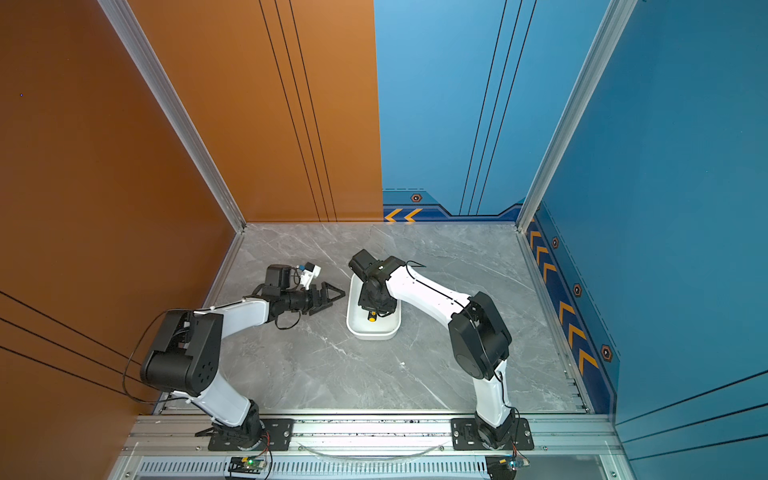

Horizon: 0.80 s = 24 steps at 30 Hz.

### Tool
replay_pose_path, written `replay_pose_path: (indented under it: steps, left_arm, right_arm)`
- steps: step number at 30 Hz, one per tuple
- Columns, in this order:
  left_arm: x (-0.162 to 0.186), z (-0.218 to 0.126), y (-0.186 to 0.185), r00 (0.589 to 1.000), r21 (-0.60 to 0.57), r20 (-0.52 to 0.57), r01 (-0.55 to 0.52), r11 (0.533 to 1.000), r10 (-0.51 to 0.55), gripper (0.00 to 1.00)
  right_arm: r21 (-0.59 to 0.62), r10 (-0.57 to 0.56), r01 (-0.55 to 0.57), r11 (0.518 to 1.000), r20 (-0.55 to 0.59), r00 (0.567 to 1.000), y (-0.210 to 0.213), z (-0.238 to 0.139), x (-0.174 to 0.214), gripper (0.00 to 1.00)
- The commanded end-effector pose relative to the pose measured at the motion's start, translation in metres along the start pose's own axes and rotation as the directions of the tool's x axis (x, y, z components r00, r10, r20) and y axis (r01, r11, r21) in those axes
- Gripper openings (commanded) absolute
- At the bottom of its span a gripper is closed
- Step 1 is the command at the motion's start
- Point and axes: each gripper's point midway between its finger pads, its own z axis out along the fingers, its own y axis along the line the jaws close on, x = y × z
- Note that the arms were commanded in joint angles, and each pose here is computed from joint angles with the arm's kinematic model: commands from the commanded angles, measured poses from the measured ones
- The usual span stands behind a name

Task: Put the screwdriver in the bin
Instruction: 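Lower the held screwdriver into the white bin with the right gripper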

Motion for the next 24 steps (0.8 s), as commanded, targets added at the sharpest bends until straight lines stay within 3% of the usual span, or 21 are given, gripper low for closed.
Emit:
replay_pose_path:
  steps: [1,8,24]
  left_arm:
    - [0.003,-0.001,0.001,1.0,-0.003,-0.008,-0.004,1.0,0.004,0.98]
    - [0.002,-0.003,0.0,1.0,-0.003,-0.003,-0.004,1.0,0.004,0.98]
    - [0.003,-0.002,0.002,1.0,-0.002,-0.008,0.005,1.0,-0.005,0.98]
  right_arm:
    - [0.05,-0.041,0.042,0.998,-0.023,0.999,-0.005,0.003,0.003,0.0]
    - [0.078,-0.071,0.079,0.994,-0.1,0.992,-0.005,0.011,0.013,0.0]
    - [0.113,-0.085,0.102,0.988,-0.149,0.985,-0.009,0.033,0.014,0.0]
